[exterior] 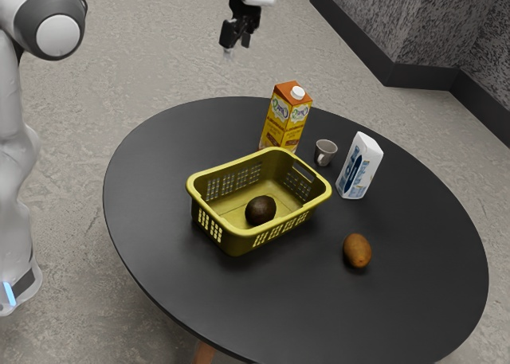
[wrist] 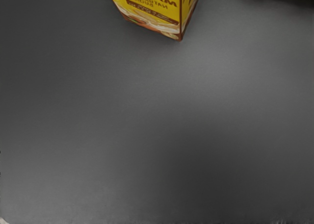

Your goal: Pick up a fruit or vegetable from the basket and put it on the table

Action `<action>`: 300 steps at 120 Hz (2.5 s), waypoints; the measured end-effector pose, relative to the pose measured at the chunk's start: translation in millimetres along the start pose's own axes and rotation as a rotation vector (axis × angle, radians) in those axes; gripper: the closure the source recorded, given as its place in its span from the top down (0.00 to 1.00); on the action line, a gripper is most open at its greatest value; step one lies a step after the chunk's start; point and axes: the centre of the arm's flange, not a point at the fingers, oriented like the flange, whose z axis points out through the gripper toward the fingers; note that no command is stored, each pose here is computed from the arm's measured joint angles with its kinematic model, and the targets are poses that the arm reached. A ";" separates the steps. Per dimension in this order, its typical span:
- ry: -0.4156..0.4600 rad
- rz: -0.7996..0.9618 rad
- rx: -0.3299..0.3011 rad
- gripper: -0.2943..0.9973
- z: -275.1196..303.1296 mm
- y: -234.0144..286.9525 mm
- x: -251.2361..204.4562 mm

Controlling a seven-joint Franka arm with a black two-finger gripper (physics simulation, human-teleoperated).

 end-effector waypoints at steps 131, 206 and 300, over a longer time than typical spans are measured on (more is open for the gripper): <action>-0.108 -0.535 -0.163 0.77 -127.7 98.9 16.2; -0.023 -0.806 -0.159 0.77 -27.1 147.0 207.8; -0.034 -1.008 -0.129 0.77 57.1 207.3 193.8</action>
